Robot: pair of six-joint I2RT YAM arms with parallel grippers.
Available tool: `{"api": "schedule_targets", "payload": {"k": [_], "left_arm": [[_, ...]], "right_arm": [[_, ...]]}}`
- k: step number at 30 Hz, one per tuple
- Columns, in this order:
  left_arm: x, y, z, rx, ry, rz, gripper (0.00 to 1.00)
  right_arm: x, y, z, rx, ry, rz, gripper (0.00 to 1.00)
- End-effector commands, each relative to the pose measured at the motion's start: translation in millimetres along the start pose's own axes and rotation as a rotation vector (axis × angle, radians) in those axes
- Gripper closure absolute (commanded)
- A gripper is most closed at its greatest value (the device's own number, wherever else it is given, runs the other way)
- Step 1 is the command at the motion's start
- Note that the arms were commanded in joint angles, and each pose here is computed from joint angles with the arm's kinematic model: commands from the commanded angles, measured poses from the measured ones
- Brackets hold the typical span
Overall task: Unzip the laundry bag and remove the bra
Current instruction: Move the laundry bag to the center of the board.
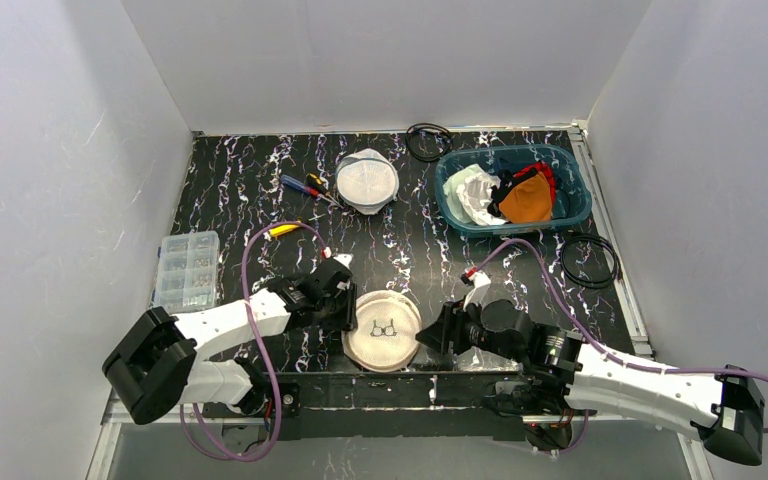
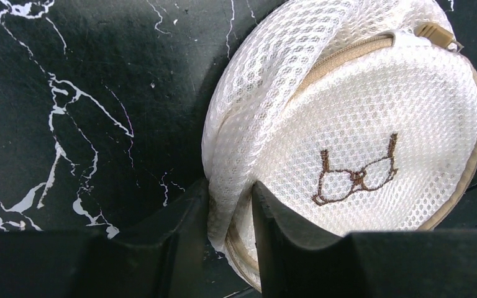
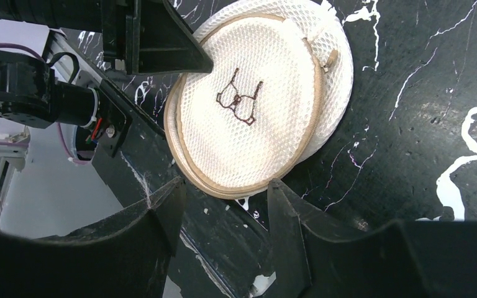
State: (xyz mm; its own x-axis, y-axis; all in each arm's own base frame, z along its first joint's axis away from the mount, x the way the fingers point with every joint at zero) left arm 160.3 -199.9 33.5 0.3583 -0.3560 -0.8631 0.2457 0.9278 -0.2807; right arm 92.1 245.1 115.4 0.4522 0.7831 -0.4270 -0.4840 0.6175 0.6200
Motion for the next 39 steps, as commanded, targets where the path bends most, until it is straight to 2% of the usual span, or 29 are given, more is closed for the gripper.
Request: {"api": "schedule_targets", "payload": {"k": [1,7,14,22,29,39], "left_arm": [[2,3,-6,-0.014,0.014,-0.003,0.73],[-1,0,0,-0.05,-0.032,-0.024,0.84],[-7,-5,20,-0.099,-0.113,-0.017,0.93],[1,6,39,-0.176,-0.179,0.078,1.0],[11,4,72,-0.283,-0.259,0.098,1.0],[26,12,108,-0.384,-0.299,0.118,1.0]], "right_arm": [[-1,1,1,0.008,-0.014,0.01,0.42],[-2,1,2,0.01,-0.02,0.007,0.42],[-6,-3,4,0.015,-0.032,-0.007,0.43],[-15,-9,11,0.026,-0.079,-0.032,0.45],[-16,-15,5,0.039,-0.07,-0.043,0.46],[-13,-26,13,-0.029,-0.076,-0.136,0.44]]}}
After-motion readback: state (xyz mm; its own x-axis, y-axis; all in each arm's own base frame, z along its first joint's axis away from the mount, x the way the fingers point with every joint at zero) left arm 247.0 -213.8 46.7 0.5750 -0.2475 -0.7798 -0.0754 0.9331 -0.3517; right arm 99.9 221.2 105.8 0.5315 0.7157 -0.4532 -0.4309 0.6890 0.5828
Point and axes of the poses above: each gripper's point midway between its finger pads, its own x axis out along the fingers, its own y axis along the line the jaws close on, z = x × y, the point moved 1 cm from there along -x, back along the fingers, and after that the axes turned 1 degree about x, right-handed, at the moved point
